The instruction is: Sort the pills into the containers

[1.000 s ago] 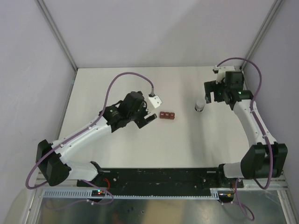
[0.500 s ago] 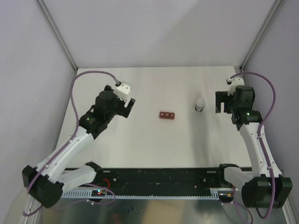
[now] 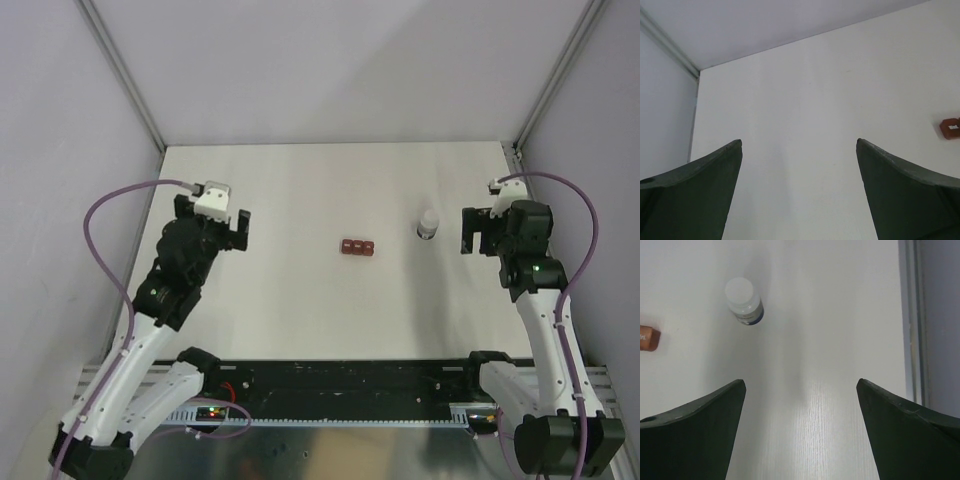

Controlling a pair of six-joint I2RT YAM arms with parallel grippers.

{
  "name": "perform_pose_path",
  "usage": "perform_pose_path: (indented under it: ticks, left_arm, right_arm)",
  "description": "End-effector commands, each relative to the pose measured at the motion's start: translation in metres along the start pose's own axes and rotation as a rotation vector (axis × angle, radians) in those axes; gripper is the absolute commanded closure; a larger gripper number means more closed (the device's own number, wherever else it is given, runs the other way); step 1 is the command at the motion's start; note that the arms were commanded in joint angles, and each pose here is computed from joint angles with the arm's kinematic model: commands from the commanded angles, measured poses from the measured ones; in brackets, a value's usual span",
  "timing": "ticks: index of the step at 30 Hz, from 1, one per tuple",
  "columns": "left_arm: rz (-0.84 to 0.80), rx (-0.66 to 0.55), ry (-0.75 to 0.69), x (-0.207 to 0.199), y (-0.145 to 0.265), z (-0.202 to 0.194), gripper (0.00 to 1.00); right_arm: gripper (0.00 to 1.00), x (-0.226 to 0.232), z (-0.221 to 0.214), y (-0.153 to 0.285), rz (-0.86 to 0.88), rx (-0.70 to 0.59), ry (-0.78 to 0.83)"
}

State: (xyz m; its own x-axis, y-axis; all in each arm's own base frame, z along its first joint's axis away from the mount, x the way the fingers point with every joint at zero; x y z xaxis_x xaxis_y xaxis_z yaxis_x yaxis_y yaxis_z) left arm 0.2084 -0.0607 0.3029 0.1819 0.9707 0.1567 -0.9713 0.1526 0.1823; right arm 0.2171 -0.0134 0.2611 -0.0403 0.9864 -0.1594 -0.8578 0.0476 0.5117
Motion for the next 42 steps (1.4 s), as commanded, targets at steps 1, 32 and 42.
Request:
perform_pose_path:
  ticks: [1, 32, 42]
  left_arm:
    - [0.086, -0.050, 0.085, 0.016, 0.010, -0.005, 0.02]
    - [0.250, -0.229, 0.285, 0.026, 0.030, -0.054, 0.02]
    - [0.231, -0.221, 0.279, 0.024, 0.029, -0.056, 0.02]
  right_arm:
    - [0.01, 0.006, 0.003, 0.012, 0.073, -0.047, -0.027]
    - [0.01, 0.001, -0.006, 0.030, 0.038, -0.137, 0.009]
    - [0.01, 0.000, -0.005, 0.032, 0.022, -0.143, 0.003]
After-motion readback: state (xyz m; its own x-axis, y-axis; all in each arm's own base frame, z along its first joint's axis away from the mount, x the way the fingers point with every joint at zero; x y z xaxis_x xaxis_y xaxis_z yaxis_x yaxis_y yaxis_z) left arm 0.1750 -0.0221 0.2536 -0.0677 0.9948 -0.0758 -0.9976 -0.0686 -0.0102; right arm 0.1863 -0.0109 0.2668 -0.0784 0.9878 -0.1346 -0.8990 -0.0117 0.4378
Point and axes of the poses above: each gripper's point midway between its finger pads, its own y axis back along the fingers, its own x axis along the line the jaws close on, z = x × y, the point moved 9 cm from there along y, back along the fingers, and after that the axes turned 3 degrees about y, right-handed, at the moved point
